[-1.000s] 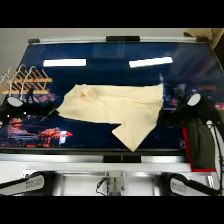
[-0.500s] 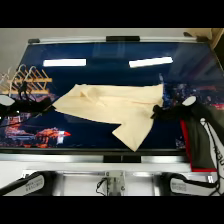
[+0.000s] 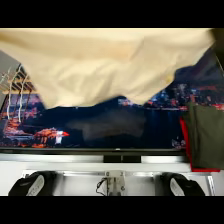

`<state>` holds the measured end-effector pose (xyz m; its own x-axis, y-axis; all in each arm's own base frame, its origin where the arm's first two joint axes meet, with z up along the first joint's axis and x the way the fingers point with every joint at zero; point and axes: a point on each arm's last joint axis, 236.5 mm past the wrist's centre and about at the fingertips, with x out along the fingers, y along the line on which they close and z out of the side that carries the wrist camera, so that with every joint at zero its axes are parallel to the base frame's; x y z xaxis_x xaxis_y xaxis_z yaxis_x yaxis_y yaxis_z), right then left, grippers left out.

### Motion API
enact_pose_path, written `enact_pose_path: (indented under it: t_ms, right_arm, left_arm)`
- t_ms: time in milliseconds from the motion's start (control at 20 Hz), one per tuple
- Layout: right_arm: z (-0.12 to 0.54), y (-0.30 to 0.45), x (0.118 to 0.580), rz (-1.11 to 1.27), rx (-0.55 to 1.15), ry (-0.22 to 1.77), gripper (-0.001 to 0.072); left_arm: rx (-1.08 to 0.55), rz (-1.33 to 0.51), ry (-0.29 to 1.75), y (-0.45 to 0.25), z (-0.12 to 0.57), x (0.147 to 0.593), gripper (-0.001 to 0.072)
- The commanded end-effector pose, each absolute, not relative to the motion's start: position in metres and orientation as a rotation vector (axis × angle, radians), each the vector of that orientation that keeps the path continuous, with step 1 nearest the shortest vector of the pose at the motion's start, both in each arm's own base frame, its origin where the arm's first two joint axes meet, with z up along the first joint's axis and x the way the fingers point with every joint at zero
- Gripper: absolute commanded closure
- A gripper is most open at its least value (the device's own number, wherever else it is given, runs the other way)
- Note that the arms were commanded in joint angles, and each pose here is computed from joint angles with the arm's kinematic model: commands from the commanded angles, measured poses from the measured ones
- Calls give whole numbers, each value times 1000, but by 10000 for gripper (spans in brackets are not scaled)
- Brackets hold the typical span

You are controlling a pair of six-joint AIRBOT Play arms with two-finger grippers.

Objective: Fold the shirts.

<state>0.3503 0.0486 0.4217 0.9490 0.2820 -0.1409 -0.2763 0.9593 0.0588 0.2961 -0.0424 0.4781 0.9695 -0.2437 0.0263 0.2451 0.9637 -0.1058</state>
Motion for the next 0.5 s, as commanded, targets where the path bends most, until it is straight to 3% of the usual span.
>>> enact_pose_path:
  t_ms: [0,100,200,450]
  right_arm:
    - [561,55,199,222,-27,-295,648]
    - [567,45,164,157,0,-330,648]
    - [554,30,160,86,1,-276,648]
    - [450,23,209,84,-12,182,648]
  left_arm:
    - [-36,-248,-405,-70,589,143,676]
    - [-56,-193,-447,-64,593,111,676]
    - [-75,-115,-388,-48,578,109,676]
    - [-81,-75,-85,-34,508,162,675]
